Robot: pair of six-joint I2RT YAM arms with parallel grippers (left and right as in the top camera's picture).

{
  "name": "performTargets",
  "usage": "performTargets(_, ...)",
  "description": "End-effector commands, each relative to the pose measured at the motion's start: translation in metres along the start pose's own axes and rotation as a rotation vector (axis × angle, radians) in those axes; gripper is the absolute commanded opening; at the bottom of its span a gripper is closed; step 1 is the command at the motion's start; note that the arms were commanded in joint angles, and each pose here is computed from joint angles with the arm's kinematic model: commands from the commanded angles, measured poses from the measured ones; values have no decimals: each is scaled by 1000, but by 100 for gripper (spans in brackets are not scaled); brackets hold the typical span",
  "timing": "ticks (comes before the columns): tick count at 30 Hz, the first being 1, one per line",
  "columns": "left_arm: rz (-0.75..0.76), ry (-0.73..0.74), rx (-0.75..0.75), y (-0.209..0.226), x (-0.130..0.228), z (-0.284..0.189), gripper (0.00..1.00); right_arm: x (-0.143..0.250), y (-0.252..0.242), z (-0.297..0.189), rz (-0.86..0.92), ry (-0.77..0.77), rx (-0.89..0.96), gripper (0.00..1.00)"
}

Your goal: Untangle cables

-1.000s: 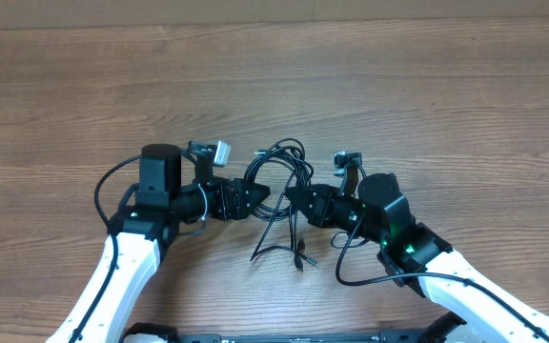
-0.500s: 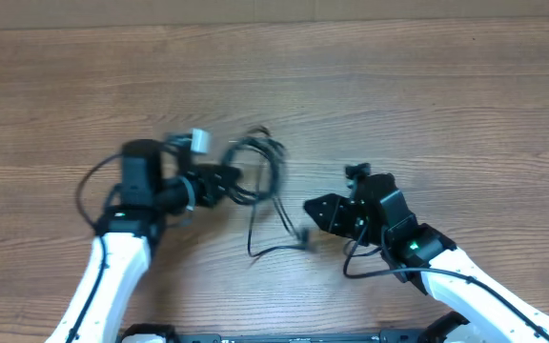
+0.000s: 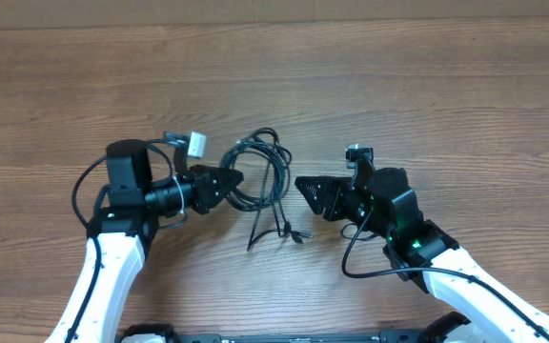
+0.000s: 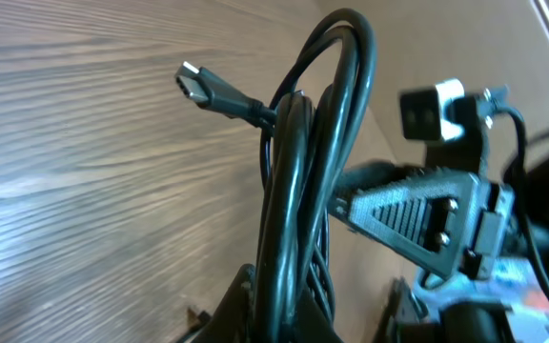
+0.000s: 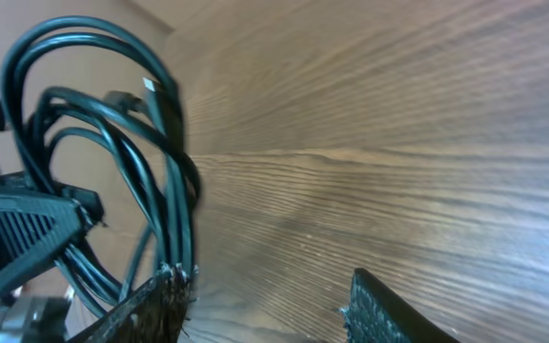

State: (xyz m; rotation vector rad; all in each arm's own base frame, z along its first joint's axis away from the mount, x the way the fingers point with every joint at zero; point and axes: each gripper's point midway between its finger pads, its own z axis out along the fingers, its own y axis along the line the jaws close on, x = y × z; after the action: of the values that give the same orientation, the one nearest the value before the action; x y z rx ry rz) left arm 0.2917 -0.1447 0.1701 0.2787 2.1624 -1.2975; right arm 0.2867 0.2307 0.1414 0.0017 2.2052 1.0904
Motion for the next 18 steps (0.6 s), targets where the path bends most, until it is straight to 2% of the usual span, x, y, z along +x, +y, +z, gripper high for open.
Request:
performTargets(1, 115, 15, 95, -25, -1, 1, 4, 3, 12, -1, -78, 26, -63, 52)
performTargets(9, 137, 28, 97, -27, 2, 5, 4, 7, 16, -1, -103, 45, -87, 40)
performTargets(12, 140, 30, 116, -31, 3, 5, 4, 6, 13, -1, -91, 40, -73, 28)
performTargets(15, 177, 36, 237, -52, 3, 1, 4, 3, 6, 0, -85, 22, -33, 28)
performTargets(18, 268, 39, 388, -77, 4, -7, 4, 1, 5, 0, -86, 11, -26, 34)
